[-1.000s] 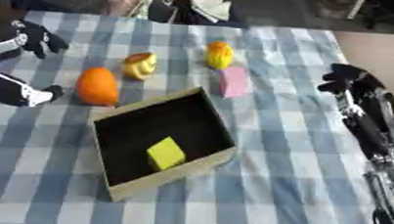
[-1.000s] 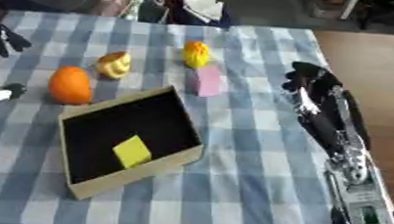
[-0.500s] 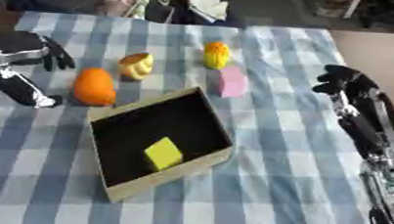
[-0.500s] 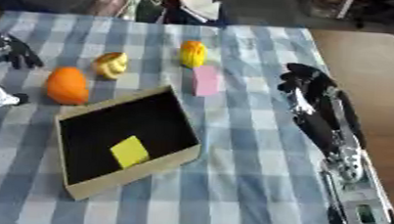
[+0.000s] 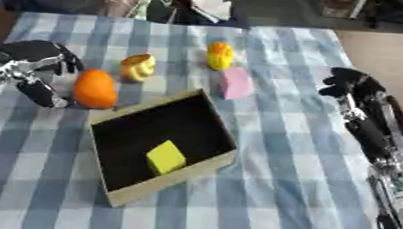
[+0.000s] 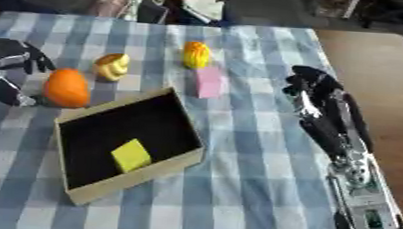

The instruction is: Pick up objects on the table and place them in the box.

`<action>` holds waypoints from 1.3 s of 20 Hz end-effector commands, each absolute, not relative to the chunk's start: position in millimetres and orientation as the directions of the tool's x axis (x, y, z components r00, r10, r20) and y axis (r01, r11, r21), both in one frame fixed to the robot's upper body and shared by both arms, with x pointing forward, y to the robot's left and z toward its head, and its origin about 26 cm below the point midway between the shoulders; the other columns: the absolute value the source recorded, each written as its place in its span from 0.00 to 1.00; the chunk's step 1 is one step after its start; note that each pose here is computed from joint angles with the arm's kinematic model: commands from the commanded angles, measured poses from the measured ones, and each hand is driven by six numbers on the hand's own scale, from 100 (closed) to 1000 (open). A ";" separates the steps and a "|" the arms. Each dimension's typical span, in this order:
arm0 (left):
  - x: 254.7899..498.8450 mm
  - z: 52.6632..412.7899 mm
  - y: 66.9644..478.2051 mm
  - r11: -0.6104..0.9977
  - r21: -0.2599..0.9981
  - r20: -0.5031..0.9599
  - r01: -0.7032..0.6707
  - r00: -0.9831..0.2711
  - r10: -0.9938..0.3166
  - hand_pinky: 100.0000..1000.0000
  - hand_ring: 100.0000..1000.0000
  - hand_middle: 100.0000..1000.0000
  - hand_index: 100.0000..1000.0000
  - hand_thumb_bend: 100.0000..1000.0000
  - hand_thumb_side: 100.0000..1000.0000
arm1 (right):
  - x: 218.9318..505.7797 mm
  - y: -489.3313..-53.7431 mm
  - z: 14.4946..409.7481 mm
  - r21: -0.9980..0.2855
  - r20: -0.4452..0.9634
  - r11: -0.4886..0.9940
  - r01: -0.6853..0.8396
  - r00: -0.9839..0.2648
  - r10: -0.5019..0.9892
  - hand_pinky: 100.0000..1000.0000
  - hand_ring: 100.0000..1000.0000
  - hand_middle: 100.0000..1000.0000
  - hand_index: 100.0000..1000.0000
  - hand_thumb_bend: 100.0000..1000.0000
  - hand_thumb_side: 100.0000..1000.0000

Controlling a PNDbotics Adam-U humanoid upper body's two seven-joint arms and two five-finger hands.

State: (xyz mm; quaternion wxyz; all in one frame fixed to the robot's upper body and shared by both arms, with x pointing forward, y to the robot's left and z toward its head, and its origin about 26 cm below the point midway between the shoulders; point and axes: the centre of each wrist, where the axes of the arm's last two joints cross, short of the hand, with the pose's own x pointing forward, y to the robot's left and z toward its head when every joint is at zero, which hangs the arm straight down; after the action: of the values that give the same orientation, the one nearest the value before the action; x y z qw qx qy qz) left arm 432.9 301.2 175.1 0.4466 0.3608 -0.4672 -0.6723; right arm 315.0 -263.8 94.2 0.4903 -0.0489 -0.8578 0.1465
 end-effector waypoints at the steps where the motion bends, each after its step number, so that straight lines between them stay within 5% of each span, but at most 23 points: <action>1: 436.4 188.7 302.4 -0.143 0.972 -0.079 0.184 -0.315 -0.946 0.69 0.61 0.65 0.82 0.31 0.08 | 315.7 -265.4 101.1 -0.308 0.814 0.949 -0.062 -0.533 0.230 0.76 0.60 0.61 0.76 0.00 0.52; 16: 447.1 163.2 278.8 -0.044 0.956 0.062 0.290 -0.347 -0.936 0.69 0.62 0.67 0.83 0.28 0.21 | 315.5 -263.0 99.8 -0.303 0.818 0.950 -0.073 -0.531 0.220 0.76 0.60 0.61 0.76 0.00 0.53; 21: 445.8 156.5 272.6 -0.032 0.953 0.088 0.300 -0.376 -0.922 0.63 0.53 0.56 0.68 0.14 0.04 | 315.5 -262.6 99.8 -0.304 0.818 0.950 -0.076 -0.532 0.219 0.76 0.60 0.60 0.76 0.00 0.53; 23: 444.4 156.9 270.7 -0.023 0.965 0.081 0.262 -0.381 -0.921 0.58 0.45 0.47 0.59 0.01 0.04 | 315.5 -263.2 100.0 -0.305 0.817 0.949 -0.073 -0.532 0.222 0.76 0.60 0.60 0.76 0.00 0.53; 26: 441.0 161.4 268.6 0.008 0.983 0.079 0.182 -0.386 -0.919 0.55 0.39 0.41 0.53 0.00 0.05 | 315.6 -263.0 100.2 -0.304 0.817 0.950 -0.072 -0.532 0.221 0.76 0.60 0.60 0.76 0.00 0.53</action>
State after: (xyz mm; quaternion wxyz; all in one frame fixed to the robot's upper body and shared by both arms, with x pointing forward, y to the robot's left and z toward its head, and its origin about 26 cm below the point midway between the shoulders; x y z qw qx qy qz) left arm 441.1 269.9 148.3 0.4601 0.3172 -0.5373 -0.6317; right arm 314.9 -261.9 93.7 0.4912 -0.0419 -0.8572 0.1488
